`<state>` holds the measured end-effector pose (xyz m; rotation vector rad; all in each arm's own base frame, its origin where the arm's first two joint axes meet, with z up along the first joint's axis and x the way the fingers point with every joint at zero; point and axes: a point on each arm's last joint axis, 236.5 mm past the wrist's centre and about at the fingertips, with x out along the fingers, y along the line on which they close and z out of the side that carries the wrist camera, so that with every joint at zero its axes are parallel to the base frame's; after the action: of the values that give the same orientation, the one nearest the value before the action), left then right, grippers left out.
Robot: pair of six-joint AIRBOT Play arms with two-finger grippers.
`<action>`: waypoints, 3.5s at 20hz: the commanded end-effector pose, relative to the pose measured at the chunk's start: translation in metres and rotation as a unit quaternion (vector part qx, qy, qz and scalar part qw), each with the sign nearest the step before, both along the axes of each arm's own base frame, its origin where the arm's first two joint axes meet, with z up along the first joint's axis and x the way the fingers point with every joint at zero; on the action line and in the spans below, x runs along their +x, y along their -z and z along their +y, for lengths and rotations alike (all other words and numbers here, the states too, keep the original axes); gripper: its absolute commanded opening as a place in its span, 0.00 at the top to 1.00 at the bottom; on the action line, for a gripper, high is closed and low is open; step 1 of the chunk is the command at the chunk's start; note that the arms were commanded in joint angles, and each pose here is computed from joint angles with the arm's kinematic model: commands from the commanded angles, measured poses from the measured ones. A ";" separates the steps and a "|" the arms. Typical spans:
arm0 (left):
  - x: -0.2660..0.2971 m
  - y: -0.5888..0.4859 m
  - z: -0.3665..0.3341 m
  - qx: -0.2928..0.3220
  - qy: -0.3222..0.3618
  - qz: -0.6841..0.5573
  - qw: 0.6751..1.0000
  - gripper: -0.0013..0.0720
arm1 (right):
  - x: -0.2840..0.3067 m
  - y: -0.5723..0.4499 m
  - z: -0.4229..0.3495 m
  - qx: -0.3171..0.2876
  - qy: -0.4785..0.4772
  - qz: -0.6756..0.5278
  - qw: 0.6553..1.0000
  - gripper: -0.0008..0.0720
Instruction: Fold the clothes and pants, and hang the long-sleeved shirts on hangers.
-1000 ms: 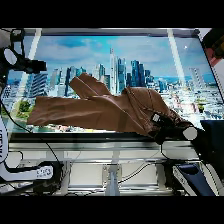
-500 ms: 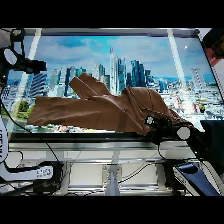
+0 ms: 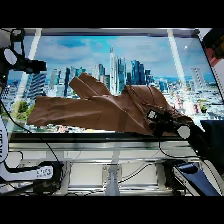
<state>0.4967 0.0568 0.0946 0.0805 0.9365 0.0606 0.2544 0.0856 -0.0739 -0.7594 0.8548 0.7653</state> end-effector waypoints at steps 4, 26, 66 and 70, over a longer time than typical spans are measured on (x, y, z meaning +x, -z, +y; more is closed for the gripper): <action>0.000 0.000 0.000 0.000 0.001 0.000 1.000 0.85 | 0.014 -0.009 -0.004 0.000 0.018 -0.027 0.999 0.86; 0.007 0.027 -0.015 -0.039 0.002 0.021 0.999 0.85 | 0.143 -0.290 -0.201 0.259 0.461 -0.431 0.731 0.96; 0.100 -0.131 -0.086 -0.285 0.108 -0.309 0.901 0.94 | 0.197 -0.074 -0.213 0.332 0.566 0.036 0.754 0.64; 0.090 -0.165 -0.043 -0.249 0.076 -0.351 0.899 0.94 | 0.205 -0.058 -0.203 0.337 0.560 0.117 0.748 0.52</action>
<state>0.5959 -0.0116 0.2288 -0.3958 0.2704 -0.3361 0.4578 -0.1286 -0.0038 0.4851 0.8679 -0.0471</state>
